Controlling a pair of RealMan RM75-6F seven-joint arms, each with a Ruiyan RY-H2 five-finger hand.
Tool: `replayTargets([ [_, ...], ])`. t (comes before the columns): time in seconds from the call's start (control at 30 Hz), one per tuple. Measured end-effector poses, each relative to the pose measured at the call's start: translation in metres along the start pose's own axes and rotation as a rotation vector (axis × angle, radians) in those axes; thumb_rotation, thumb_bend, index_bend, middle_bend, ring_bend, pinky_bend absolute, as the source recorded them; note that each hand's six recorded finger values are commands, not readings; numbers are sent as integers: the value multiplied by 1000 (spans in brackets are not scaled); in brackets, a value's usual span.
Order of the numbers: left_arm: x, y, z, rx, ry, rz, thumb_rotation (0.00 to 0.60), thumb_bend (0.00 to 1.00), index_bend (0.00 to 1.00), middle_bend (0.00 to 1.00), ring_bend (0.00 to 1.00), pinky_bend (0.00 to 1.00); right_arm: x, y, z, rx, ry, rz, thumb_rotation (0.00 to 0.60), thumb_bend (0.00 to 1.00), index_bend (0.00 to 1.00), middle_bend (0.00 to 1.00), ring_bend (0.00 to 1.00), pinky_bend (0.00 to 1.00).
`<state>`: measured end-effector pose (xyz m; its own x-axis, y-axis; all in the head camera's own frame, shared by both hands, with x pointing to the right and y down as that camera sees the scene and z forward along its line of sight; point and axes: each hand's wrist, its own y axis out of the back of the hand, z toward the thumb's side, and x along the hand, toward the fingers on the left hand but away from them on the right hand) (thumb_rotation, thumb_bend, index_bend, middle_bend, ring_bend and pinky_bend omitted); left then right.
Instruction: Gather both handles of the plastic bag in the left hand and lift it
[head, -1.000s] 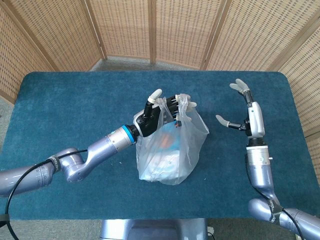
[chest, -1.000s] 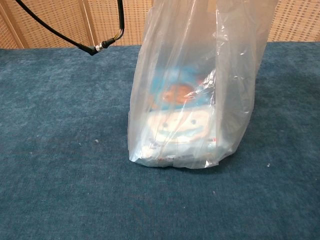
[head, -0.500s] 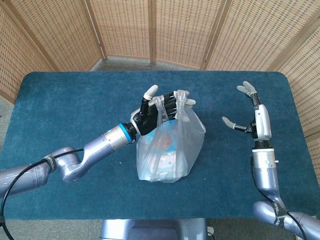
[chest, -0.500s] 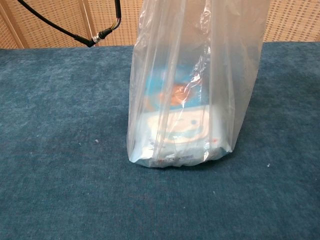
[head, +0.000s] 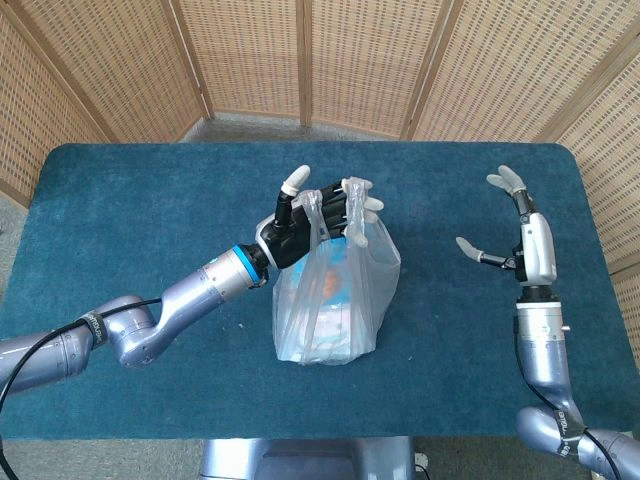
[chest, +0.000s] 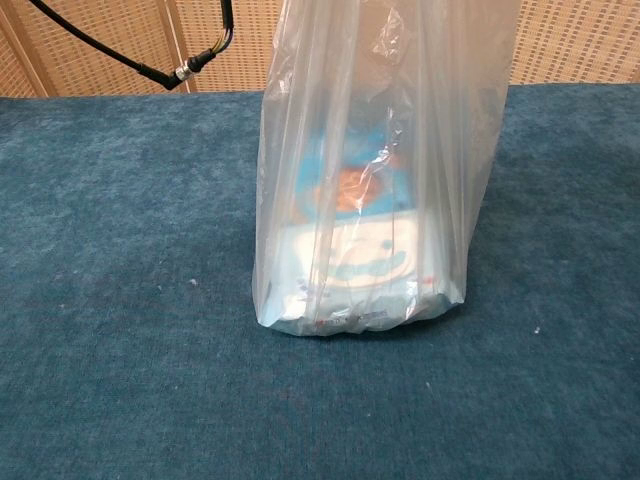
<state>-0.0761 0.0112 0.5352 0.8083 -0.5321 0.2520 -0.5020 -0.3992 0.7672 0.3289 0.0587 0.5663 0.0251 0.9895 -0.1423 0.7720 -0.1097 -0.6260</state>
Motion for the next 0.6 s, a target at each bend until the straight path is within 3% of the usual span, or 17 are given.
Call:
replayTargets([
  [0.33,-1,9,-2,-55,18,43,0,214,341,419,393,497,2,4,-7,30,-8,-1,582,149,73,195,152,130],
  [0.6,-1,18,-7,-14,84,105,0,207,343,419,393,505,2,5,-7,24,-4,-4,583,148,73,195,151,130],
])
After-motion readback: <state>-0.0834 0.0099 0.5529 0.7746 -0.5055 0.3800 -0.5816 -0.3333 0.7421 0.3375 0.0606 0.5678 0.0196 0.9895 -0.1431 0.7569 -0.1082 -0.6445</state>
